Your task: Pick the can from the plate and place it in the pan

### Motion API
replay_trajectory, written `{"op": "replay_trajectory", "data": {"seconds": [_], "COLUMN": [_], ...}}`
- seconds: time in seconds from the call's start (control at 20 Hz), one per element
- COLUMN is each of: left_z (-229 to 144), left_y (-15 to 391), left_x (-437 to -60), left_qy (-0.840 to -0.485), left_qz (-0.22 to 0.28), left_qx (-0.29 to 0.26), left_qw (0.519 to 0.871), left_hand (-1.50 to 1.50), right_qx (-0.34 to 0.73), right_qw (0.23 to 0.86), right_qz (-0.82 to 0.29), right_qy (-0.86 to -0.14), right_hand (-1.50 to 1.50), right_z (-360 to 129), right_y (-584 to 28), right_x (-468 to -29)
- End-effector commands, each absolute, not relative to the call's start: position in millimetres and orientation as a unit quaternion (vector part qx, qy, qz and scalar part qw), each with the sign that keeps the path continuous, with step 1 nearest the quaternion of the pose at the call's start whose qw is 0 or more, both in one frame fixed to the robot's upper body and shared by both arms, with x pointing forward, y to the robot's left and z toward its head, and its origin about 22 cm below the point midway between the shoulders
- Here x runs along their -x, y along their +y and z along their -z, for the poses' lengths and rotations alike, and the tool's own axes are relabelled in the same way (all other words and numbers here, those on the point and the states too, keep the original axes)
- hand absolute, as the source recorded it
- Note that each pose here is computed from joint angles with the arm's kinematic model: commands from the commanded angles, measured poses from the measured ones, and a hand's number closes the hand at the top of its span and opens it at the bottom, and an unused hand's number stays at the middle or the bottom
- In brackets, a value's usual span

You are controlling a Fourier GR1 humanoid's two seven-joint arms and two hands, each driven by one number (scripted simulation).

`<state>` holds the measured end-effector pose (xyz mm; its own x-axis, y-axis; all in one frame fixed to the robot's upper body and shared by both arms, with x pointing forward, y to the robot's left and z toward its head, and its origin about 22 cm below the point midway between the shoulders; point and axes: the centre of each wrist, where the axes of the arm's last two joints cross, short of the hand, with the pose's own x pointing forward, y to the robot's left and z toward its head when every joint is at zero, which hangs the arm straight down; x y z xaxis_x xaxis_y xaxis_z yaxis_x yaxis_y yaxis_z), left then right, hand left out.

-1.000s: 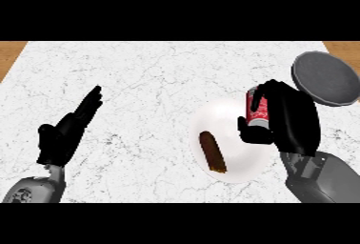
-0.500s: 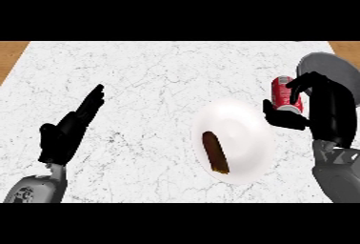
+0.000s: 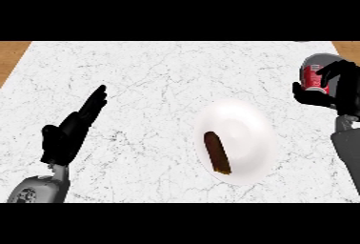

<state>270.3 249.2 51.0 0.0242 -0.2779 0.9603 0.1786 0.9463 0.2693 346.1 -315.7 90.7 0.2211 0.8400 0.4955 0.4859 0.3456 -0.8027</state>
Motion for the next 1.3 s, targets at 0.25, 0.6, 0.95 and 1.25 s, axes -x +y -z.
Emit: {"op": "replay_trajectory", "data": {"seconds": [0.25,0.6,0.95,1.25], "left_z": [-55.5,-63.4,-65.6,-63.5], "left_y": [243.0,234.2,231.2,232.4], "left_x": [-275.9,-286.1,-280.0,-293.1], "left_qy": [-0.684,-0.686,-0.687,-0.692], "left_qz": [0.17,0.168,0.175,0.175], "left_qx": [-0.037,-0.029,-0.024,-0.013], "left_qw": [0.709,0.707,0.705,0.7], "left_hand": [0.0,0.0,0.0,0.0], "right_qx": [0.575,0.576,0.581,0.524], "right_qw": [0.545,0.546,0.538,0.679], "right_qz": [-0.143,-0.132,-0.141,-0.135], "right_qy": [-0.593,-0.594,-0.594,-0.496], "right_hand": [1.5,1.5,1.5,-1.5], "right_z": [-68.9,-84.4,-47.6,-55.1], "right_y": [-384.8,-408.7,-443.6,-462.3], "right_x": [-383.6,-397.9,-364.1,-357.3]}}
